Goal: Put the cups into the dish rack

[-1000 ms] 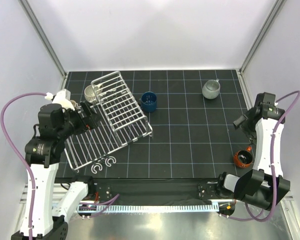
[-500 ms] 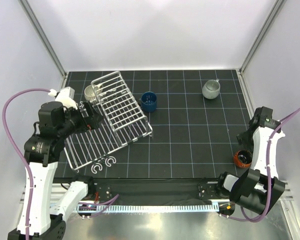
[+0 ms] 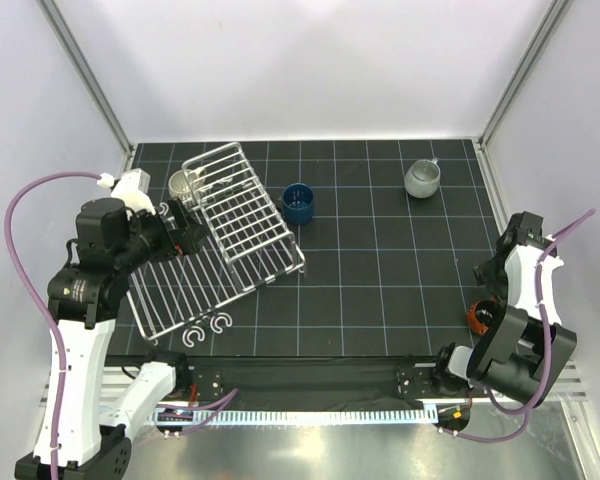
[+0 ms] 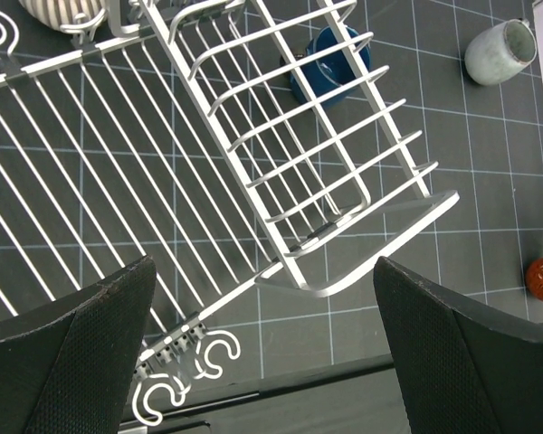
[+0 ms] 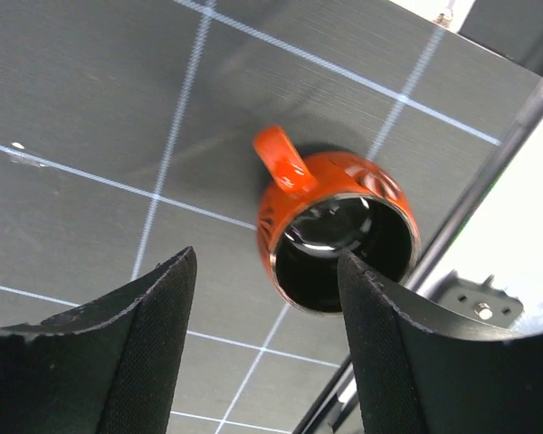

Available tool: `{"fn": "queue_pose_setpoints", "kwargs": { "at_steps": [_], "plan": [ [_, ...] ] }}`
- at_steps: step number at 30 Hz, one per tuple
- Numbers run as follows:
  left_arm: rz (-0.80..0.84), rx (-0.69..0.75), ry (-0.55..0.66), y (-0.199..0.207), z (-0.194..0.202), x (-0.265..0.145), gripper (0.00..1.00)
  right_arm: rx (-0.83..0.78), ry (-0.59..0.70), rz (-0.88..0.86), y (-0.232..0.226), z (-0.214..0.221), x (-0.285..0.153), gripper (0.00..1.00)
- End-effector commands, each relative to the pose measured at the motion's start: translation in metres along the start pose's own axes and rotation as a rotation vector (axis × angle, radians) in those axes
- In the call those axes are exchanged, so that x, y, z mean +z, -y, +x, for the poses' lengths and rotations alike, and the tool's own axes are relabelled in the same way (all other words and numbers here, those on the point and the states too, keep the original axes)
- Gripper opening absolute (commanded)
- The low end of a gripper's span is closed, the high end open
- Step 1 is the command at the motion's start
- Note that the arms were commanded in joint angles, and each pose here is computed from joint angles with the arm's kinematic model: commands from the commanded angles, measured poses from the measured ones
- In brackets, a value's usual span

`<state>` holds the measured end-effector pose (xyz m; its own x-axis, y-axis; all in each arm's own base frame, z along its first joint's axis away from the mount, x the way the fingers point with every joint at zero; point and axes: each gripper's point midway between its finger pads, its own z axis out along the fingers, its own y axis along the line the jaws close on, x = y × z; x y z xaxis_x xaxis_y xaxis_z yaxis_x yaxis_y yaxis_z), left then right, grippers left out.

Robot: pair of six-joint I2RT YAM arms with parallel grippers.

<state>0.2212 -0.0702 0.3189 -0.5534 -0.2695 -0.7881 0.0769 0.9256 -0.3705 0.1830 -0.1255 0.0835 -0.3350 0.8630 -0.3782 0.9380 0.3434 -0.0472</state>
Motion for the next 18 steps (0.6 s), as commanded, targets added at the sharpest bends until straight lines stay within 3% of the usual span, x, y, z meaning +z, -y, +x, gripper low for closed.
{"fn": "queue_pose_setpoints", "kwargs": {
  "at_steps": [1,18],
  "plan": [
    [0.054,0.012,0.054,0.014,-0.017,-0.007,1.0,-0.004,0.028,-0.058,-0.016,-0.012,0.005,0.64],
    [0.054,0.012,0.038,0.014,-0.015,-0.009,1.0,-0.01,-0.062,-0.045,-0.009,0.018,0.019,0.59]
  ]
}}
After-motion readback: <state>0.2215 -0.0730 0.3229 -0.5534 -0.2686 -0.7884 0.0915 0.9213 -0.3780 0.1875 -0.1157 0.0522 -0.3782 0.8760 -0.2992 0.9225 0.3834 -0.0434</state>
